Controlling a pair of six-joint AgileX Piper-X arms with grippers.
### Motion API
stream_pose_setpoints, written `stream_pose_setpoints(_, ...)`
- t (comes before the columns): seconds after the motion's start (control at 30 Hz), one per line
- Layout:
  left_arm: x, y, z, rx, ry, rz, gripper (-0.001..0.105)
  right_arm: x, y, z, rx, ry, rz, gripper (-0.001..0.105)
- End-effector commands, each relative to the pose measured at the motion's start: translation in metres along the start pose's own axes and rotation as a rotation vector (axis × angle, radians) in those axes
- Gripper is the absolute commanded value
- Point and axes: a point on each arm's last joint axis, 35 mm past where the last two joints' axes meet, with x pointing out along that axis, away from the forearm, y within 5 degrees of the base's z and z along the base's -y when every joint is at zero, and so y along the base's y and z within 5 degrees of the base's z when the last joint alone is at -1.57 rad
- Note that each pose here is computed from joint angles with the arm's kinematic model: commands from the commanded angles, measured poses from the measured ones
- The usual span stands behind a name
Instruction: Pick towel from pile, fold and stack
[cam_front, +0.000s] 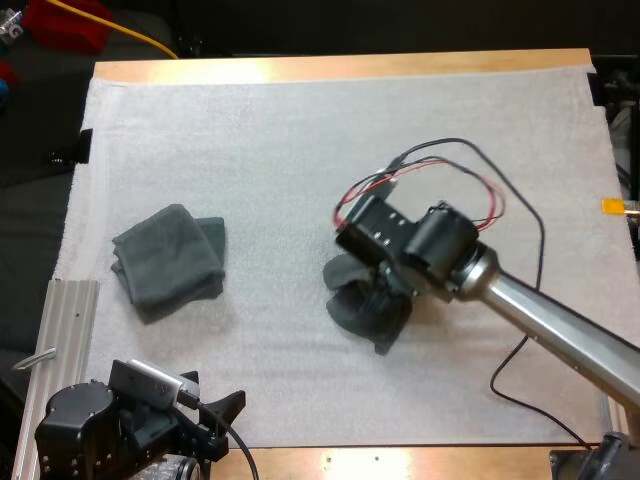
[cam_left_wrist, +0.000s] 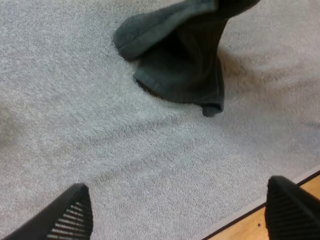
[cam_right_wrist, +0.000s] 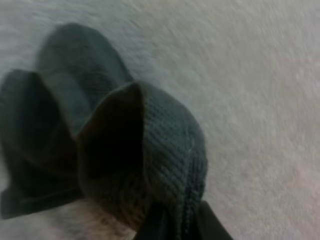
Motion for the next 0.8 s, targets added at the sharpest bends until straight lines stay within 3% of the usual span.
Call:
stream_pose_setpoints(0.0, -0.001, -0.002, 0.002, 0.012, -0.015, -0.014, 0.069, 0.005, -0.007, -0.006, 0.03, 0.014, -0.01, 0.001)
stream_pose_setpoints(0.37, -0.001, -0.002, 0.002, 0.071, -0.016, -0.014, 0.069, 0.073, -0.03, -0.053, 0.194, 0.171, 0.094, 0.001)
stream_pose_setpoints(0.5, -0.001, -0.002, 0.003, 0.098, -0.019, -0.026, 0.069, 0.094, -0.025, -0.07, 0.221, 0.228, 0.118, 0.001)
stream_pose_setpoints(0.77, -0.002, -0.007, 0.005, 0.154, -0.024, -0.147, 0.069, 0.128, 0.001, -0.101, 0.245, 0.352, 0.173, 0.001)
